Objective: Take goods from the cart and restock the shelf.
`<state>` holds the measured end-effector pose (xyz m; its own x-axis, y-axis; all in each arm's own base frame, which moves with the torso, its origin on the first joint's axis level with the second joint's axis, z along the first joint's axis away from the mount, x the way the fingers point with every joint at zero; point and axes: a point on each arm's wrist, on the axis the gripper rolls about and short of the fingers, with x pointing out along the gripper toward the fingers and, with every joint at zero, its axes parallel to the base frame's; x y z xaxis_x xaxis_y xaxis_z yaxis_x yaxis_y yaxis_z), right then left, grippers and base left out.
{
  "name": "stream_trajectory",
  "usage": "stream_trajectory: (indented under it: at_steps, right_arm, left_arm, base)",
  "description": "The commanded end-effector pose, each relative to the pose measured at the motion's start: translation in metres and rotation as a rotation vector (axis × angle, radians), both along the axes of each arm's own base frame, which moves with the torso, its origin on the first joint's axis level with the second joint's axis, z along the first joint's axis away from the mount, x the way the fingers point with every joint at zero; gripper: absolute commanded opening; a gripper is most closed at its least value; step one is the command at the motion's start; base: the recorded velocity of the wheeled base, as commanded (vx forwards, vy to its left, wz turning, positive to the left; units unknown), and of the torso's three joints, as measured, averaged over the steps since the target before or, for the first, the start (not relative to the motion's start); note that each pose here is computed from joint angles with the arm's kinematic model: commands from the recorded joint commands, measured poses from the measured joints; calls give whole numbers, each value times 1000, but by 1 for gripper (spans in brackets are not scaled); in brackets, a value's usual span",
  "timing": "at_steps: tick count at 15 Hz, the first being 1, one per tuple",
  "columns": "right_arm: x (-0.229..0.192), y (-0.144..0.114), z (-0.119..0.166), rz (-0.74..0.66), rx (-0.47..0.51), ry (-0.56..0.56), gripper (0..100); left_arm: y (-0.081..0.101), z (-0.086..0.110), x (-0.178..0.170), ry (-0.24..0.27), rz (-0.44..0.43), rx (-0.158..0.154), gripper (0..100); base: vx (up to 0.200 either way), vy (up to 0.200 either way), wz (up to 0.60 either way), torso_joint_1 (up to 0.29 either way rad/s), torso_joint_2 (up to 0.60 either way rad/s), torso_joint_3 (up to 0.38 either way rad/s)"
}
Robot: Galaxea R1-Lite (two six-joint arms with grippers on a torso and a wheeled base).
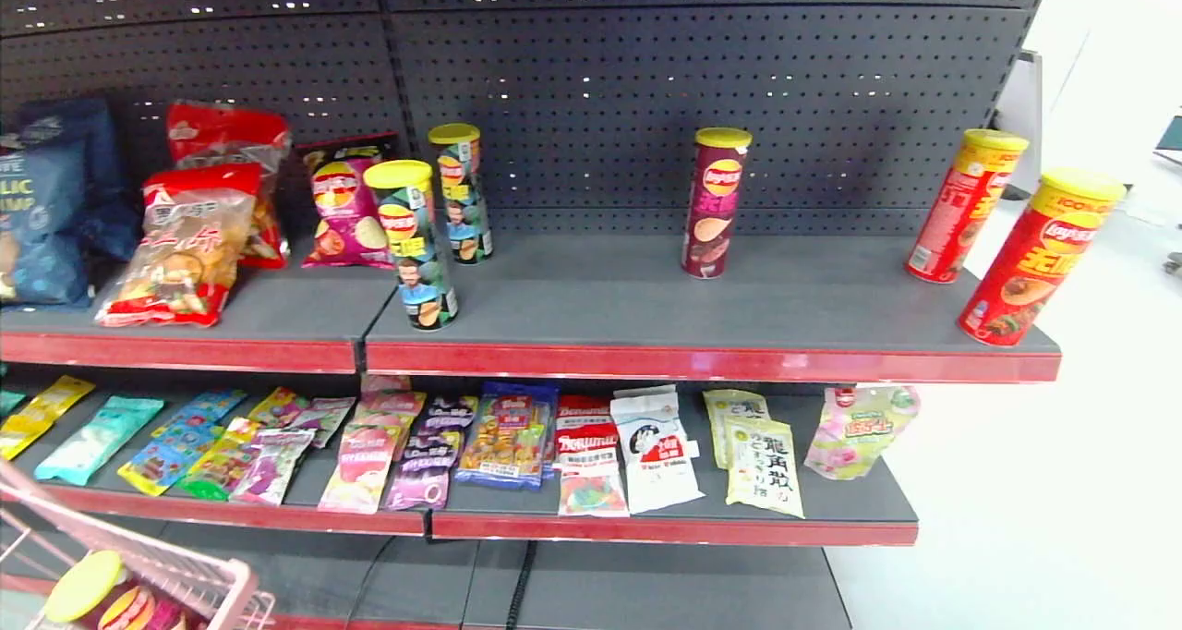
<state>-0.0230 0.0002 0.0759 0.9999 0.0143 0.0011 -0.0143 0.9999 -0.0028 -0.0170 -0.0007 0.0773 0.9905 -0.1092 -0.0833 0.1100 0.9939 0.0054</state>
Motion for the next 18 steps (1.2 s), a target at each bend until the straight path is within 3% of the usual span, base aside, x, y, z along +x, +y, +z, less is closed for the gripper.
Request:
stream_trajectory:
  at_steps: [1, 12, 16, 18]
  right_arm:
    - [0, 0, 0, 1, 0, 1, 100]
    - [0, 0, 0, 1, 1, 1, 100]
    - [0, 0, 0, 1, 3, 1, 100]
    - [0, 0, 0, 1, 4, 1, 100]
  left_arm:
    - [0, 0, 0, -1, 1, 0, 100]
    - [0, 0, 0, -1, 1, 0, 100]
    - [0, 0, 0, -1, 1, 0, 100]
    - [0, 0, 0, -1, 1, 0, 100]
  base:
    - [0, 0, 600, -7, -7, 2]
    - [0, 0, 600, 5, 4, 4]
    - [0, 0, 0, 0, 0, 0]
    - [0, 0, -600, 2, 2, 2]
